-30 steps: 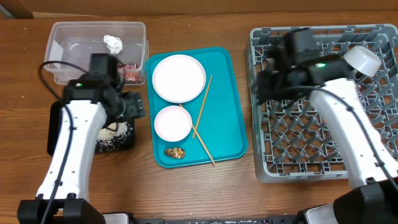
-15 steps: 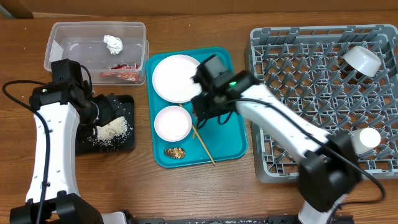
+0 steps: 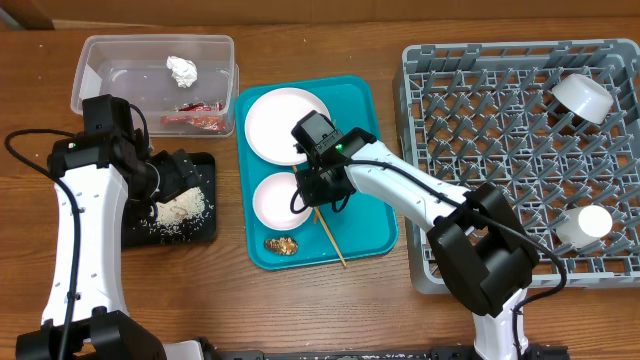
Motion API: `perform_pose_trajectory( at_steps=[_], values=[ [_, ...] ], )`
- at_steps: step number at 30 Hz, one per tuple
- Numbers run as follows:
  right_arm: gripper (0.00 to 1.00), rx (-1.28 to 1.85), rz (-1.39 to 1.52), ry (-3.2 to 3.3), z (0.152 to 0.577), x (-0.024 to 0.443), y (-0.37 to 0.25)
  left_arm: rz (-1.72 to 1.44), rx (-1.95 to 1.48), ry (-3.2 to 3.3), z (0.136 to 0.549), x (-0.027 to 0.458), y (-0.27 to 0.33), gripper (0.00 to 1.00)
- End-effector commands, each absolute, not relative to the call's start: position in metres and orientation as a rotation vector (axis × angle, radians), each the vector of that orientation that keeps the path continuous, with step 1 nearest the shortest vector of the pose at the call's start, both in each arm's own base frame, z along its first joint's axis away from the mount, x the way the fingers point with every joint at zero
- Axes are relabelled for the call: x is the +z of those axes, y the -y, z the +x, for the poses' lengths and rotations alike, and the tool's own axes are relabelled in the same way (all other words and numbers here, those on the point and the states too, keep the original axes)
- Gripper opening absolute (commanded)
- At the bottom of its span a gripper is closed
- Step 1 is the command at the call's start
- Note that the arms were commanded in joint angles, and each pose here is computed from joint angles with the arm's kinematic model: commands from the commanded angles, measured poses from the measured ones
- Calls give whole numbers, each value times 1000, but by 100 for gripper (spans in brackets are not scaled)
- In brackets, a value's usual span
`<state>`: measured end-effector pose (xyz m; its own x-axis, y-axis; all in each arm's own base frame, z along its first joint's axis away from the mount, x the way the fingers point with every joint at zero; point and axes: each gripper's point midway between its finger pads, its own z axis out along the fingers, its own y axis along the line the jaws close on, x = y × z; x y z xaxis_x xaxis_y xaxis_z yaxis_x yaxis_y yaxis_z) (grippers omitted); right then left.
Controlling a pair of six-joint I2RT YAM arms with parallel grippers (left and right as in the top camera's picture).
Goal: Sort waste into correct bins and load items into the dishwasher
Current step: 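Grasp the pink bowl on the teal tray with the right gripper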
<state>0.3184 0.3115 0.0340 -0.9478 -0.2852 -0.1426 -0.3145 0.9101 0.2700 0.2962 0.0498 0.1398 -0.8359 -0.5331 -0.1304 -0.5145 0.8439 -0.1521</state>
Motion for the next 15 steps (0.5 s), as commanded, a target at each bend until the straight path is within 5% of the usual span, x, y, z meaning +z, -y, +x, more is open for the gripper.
perform_pose_trajectory(
  at_steps=[1, 8, 15],
  values=[
    [6, 476, -433, -2897, 336, 61, -316, -824, -185, -2812, 302, 150, -50, 97],
    [4, 298, -295, -2744, 374, 134, -274, -824, -185, -2811, 302, 150, -50, 97],
    [4, -93, 27, -2501, 409, 227, -148, -819, -186, -2796, 306, 151, -51, 97]
  ],
)
